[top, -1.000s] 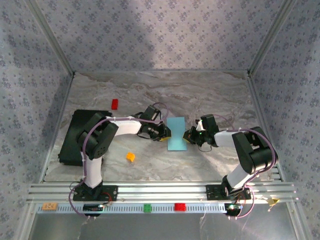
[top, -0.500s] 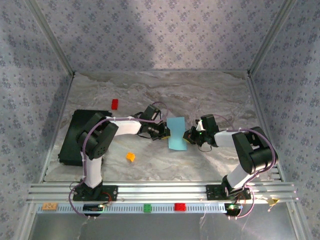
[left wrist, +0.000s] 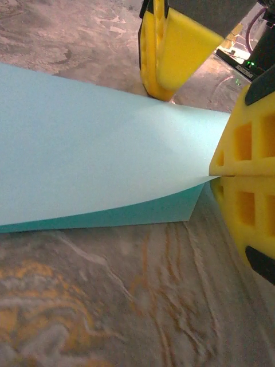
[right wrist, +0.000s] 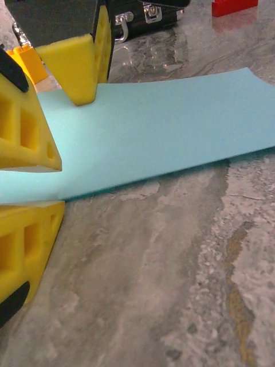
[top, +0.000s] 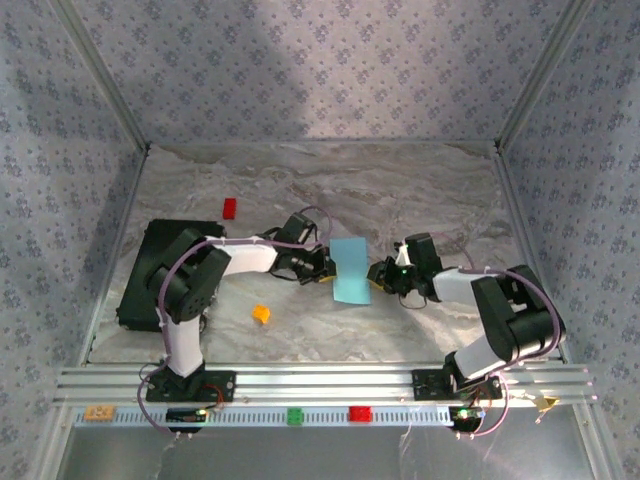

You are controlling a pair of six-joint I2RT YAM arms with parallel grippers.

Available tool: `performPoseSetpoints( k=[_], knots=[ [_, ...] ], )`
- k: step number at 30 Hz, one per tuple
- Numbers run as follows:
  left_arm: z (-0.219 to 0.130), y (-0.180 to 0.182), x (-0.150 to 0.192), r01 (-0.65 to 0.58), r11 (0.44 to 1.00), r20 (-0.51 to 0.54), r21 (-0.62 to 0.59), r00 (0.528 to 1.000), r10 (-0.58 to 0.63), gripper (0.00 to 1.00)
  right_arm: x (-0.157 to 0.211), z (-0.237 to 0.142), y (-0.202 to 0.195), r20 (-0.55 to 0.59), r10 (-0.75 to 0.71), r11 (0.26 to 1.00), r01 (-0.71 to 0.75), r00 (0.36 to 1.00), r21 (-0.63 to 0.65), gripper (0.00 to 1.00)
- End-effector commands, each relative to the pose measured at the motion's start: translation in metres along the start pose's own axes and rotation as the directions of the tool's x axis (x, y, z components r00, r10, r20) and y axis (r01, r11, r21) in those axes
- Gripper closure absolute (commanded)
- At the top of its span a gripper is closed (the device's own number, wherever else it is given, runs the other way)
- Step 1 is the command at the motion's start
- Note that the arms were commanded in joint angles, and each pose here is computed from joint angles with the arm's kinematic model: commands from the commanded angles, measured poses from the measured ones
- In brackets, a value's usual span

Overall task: Fold a paper plane with a square sheet of paper (pick it up from the middle)
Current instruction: Third fold the triangle at the center of the table.

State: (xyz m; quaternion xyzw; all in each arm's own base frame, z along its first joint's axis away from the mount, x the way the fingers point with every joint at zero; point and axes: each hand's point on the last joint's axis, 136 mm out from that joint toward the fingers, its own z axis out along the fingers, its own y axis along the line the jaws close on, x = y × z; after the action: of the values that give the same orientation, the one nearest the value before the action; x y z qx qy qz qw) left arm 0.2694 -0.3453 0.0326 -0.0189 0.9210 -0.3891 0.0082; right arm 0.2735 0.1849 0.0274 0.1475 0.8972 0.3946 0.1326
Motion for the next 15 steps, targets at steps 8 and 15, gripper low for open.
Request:
performPoseSetpoints(
  k=[8, 15],
  knots=[
    [-0.026, -0.002, 0.002, 0.002, 0.999, 0.023, 0.040, 1.000, -0.003, 0.97, 0.002, -0.025, 0.035, 0.096, -0.269, 0.963, 0.268, 0.958, 0.025, 0.62],
    [-0.029, -0.007, 0.001, -0.002, 0.999, 0.026, 0.051, 1.000, 0.000, 0.97, 0.020, -0.033, 0.067, 0.126, -0.548, 0.836, 0.546, 0.827, 0.051, 0.50]
  ],
)
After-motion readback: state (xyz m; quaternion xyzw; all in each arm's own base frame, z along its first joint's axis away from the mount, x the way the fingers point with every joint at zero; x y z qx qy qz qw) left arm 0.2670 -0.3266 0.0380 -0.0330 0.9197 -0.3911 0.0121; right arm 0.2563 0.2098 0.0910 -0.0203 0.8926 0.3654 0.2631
